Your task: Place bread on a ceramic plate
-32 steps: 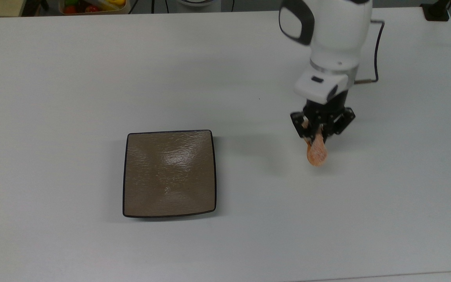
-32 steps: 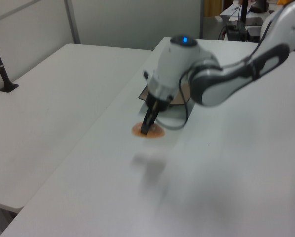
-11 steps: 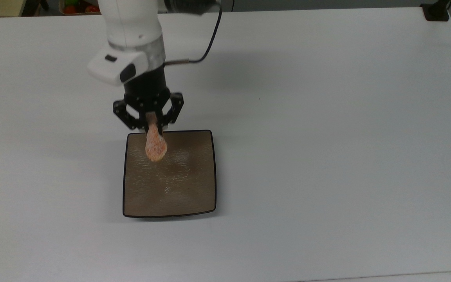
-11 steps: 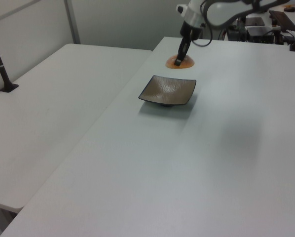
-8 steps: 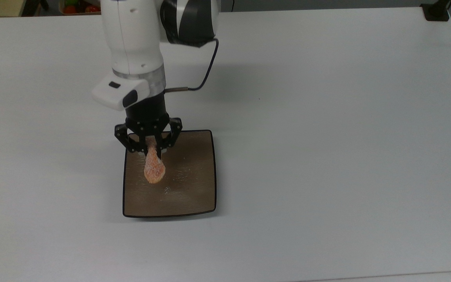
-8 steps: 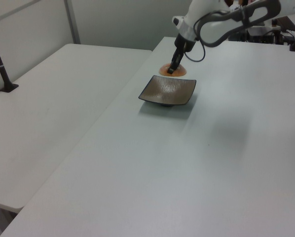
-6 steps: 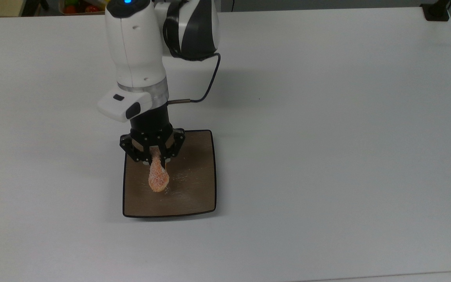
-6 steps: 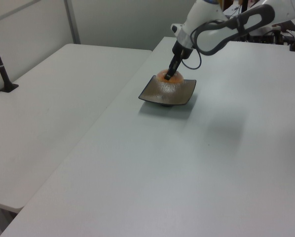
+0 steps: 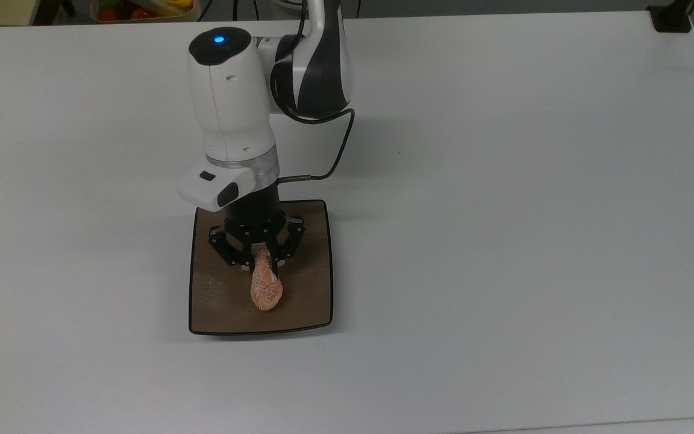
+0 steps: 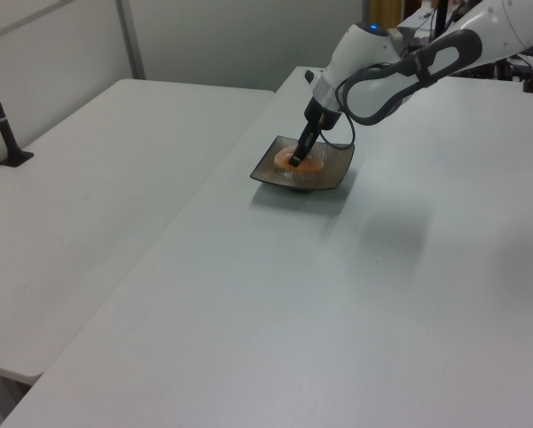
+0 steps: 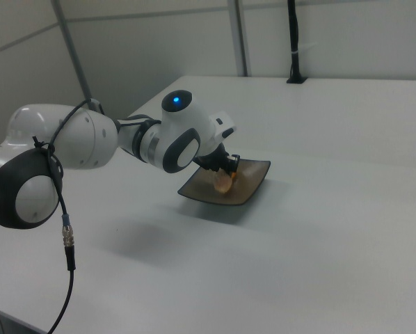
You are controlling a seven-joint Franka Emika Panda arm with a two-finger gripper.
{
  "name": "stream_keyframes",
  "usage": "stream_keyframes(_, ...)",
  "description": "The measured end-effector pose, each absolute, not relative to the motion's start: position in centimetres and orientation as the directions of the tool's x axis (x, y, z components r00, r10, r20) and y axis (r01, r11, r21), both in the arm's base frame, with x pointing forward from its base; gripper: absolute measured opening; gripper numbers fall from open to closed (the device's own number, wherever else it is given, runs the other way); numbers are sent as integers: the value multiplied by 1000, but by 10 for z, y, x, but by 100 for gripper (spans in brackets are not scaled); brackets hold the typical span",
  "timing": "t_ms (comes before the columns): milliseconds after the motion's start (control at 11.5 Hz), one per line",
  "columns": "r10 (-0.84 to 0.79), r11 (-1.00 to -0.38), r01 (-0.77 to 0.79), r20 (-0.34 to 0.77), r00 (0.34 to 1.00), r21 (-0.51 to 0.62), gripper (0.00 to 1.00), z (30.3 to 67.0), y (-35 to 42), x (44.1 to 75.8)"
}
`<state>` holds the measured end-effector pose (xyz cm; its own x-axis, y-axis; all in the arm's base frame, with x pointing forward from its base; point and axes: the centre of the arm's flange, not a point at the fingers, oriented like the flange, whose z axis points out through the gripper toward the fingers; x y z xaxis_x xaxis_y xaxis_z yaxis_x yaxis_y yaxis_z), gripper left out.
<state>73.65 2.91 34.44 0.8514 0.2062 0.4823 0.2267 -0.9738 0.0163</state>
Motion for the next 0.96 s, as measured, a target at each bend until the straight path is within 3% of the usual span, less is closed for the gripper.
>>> stream_keyframes(349, 211, -973, 232, 474, 855, 14, 36, 337, 33, 736)
stream_keyframes(523, 207, -973, 229, 469, 859, 11, 57, 333, 33, 736)
stream_keyframes(697, 205, -974, 227, 467, 860, 10, 89, 332, 34, 736)
stream_keyframes(784, 205, -974, 227, 467, 860, 9, 100, 332, 34, 736)
stream_keyframes(959, 204, -974, 227, 470, 859, 9, 100, 333, 35, 737)
